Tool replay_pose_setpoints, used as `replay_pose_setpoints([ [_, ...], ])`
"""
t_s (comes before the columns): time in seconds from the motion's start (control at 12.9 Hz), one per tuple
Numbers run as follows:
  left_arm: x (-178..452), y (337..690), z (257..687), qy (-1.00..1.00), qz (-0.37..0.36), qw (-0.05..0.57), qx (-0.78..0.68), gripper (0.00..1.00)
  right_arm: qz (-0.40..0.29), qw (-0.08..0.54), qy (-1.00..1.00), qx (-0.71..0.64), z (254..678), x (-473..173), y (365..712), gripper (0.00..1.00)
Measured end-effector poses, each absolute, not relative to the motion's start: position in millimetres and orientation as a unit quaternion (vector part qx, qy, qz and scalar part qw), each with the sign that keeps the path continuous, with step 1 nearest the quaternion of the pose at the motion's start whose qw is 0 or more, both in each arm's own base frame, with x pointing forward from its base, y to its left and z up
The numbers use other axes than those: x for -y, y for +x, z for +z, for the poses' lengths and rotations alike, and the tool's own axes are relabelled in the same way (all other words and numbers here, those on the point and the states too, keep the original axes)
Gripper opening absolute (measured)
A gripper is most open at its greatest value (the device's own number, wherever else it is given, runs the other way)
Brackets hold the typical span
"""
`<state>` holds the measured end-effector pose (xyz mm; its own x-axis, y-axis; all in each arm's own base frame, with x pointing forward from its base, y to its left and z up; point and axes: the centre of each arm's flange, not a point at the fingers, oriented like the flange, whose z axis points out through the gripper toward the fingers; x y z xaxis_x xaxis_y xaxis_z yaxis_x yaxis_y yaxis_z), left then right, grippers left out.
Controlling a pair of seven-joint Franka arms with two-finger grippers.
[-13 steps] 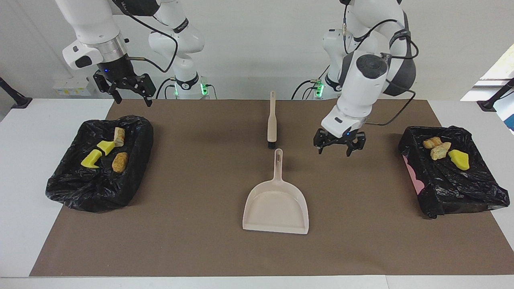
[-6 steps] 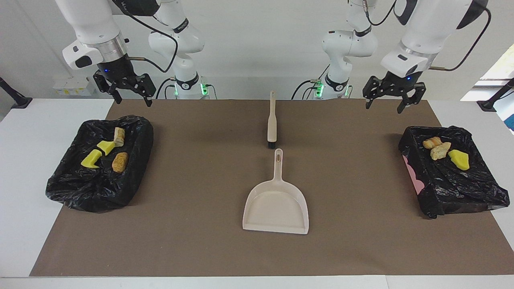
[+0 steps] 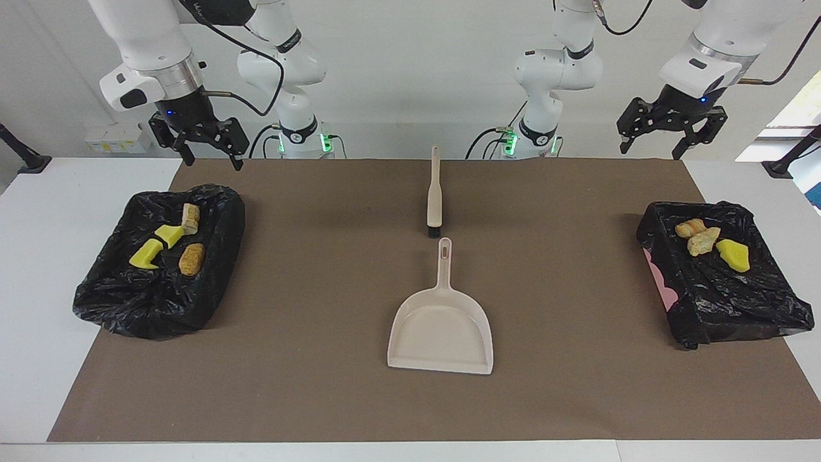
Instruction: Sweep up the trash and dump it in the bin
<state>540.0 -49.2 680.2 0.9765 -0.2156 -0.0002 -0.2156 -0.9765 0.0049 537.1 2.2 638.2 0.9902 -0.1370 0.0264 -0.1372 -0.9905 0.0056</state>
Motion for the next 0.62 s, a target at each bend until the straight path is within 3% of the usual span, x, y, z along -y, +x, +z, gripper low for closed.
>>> replay_pose_setpoints([
  [0.62, 49.2, 538.1, 687.7, 0.994, 0.002, 0.003, 0.109, 1.0, 0.009, 0.004, 0.998, 0.069, 637.5, -2.1, 536.4, 1.0],
])
